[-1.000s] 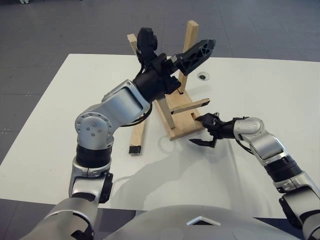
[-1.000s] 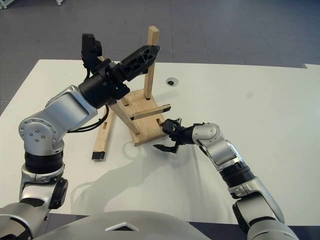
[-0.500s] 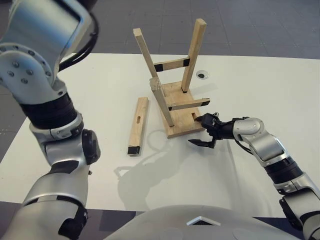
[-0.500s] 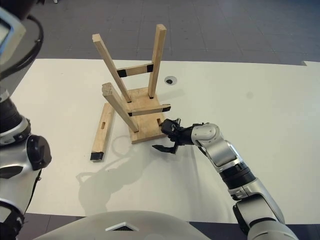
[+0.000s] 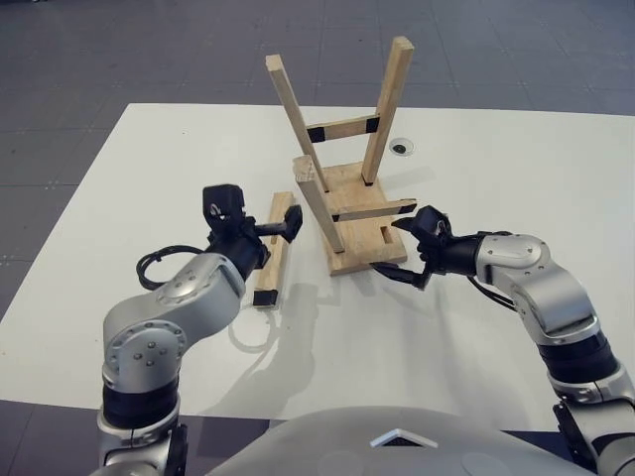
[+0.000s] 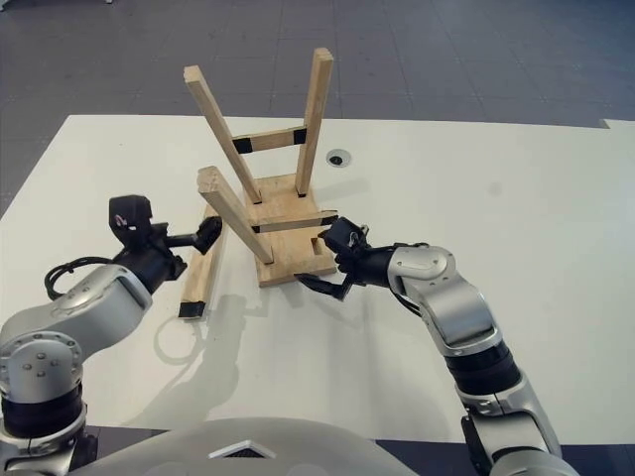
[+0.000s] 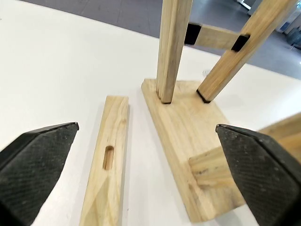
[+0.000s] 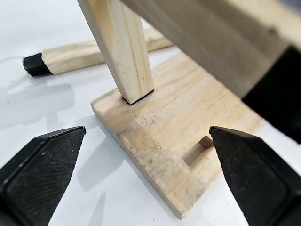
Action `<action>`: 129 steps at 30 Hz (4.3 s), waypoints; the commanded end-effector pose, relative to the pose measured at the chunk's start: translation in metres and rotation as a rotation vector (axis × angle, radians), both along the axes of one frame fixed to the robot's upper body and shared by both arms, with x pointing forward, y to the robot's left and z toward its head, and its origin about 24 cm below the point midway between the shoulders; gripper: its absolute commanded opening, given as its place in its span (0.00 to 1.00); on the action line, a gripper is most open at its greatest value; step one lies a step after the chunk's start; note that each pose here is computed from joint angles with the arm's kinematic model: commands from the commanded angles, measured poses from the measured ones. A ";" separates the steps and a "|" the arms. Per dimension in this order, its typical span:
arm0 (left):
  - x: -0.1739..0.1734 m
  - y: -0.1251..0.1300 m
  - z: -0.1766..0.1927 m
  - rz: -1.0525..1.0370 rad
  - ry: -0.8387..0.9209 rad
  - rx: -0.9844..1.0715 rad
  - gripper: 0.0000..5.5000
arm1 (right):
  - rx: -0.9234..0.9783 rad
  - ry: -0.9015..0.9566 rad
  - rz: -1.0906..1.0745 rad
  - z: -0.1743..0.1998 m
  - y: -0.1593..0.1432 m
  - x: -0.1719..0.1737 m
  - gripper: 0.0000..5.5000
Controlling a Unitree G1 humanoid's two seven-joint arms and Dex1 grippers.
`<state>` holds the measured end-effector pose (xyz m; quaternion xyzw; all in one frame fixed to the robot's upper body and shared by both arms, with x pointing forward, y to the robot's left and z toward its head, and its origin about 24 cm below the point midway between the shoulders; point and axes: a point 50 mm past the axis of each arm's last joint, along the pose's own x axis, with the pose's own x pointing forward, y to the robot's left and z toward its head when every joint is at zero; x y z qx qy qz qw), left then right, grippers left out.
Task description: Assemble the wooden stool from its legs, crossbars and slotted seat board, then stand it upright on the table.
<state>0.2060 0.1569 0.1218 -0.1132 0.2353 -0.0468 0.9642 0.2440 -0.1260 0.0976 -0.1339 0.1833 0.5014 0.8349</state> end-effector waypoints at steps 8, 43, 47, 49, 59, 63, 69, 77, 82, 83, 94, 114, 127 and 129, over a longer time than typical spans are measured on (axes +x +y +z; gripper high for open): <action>-0.030 0.012 -0.060 -0.009 0.235 0.165 0.99 | 0.088 0.000 -0.068 0.020 0.003 -0.013 0.88; 0.076 0.064 0.029 -0.082 -0.298 -0.098 0.37 | 1.032 -0.124 -0.355 0.205 -0.043 0.053 0.88; 0.093 0.050 0.134 -0.316 -0.624 -0.296 0.37 | 1.028 -0.019 -0.259 0.192 -0.033 0.067 0.88; 0.088 0.041 0.163 -0.503 -0.689 -0.374 0.37 | 1.034 0.045 -0.129 0.195 -0.026 0.067 0.92; 0.062 0.007 0.189 -1.202 -0.671 -0.549 0.37 | 1.002 0.224 0.310 0.216 -0.004 0.064 1.00; 0.066 0.000 0.182 -1.208 -0.652 -0.557 0.37 | 0.998 0.235 0.437 0.231 0.007 0.056 1.00; 0.063 -0.012 0.177 -1.234 -0.644 -0.571 0.37 | 1.018 0.198 0.456 0.241 0.019 0.054 0.95; 0.061 -0.014 0.175 -1.220 -0.626 -0.573 0.37 | 0.939 0.288 0.464 0.230 0.025 0.053 0.69; 0.059 -0.014 0.172 -1.224 -0.603 -0.569 0.37 | 0.868 0.327 0.504 0.224 0.027 0.050 0.50; 0.059 -0.014 0.172 -1.224 -0.601 -0.567 0.37 | 0.859 0.329 0.508 0.223 0.027 0.050 0.47; 0.062 -0.016 0.166 -1.172 -0.572 -0.510 0.37 | 0.859 0.311 0.473 0.219 0.021 0.054 0.42; 0.034 0.049 0.105 -0.816 -0.464 -0.284 0.56 | 0.770 0.189 0.134 0.176 -0.043 0.090 0.37; 0.024 0.051 0.044 -1.067 -0.137 -0.074 0.79 | 0.789 0.208 0.105 0.169 -0.047 0.088 0.37; 0.022 0.047 0.037 -1.115 -0.114 -0.100 0.81 | 0.789 0.210 0.108 0.169 -0.046 0.089 0.37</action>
